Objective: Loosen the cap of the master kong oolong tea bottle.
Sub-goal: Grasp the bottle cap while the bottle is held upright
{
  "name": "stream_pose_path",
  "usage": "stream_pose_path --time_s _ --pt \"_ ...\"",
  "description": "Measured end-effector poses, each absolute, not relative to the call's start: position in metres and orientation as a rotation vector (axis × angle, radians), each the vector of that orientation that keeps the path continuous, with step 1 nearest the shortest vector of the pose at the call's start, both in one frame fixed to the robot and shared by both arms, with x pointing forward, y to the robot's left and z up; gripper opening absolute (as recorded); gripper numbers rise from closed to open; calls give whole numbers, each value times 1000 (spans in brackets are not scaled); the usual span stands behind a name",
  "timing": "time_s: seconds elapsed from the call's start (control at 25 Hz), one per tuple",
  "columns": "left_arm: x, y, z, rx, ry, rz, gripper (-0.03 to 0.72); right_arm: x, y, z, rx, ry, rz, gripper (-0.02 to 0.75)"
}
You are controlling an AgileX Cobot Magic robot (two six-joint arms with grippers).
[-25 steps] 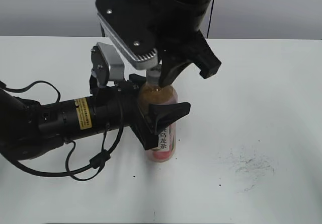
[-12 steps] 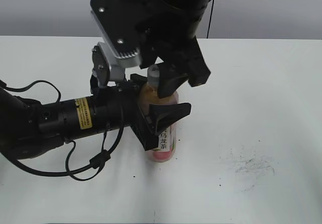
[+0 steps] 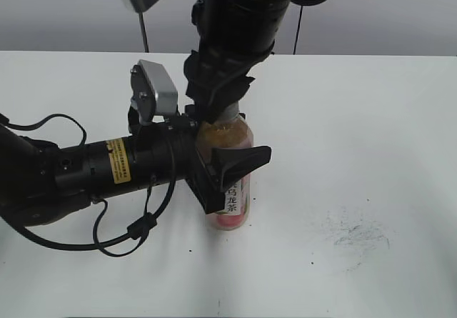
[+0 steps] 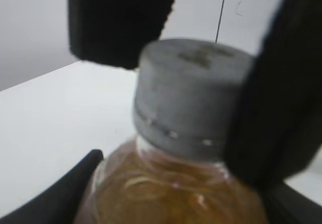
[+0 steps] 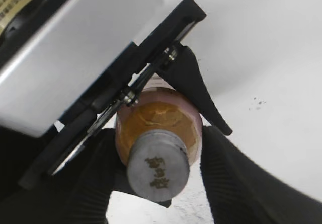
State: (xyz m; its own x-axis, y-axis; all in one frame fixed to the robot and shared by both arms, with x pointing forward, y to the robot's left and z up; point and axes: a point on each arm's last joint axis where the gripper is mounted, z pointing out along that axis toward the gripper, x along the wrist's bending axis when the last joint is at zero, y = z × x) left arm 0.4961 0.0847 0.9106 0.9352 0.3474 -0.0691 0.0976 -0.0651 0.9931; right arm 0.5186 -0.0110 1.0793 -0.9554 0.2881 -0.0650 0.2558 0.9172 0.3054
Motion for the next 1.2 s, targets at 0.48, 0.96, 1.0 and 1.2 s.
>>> stream_pose_path --time_s 0.48,0.96,1.0,1.2 --pt "496 85 911 1634 347 212 448 520 -14 1075 840 2904 426 386" --pt "496 84 911 1636 346 212 448 514 -18 1082 835 2903 456 286" --pt "496 84 911 1637 345 211 448 514 -18 1081 835 2904 455 295" --pt "496 84 911 1637 346 211 448 513 -19 1078 836 2914 436 316"
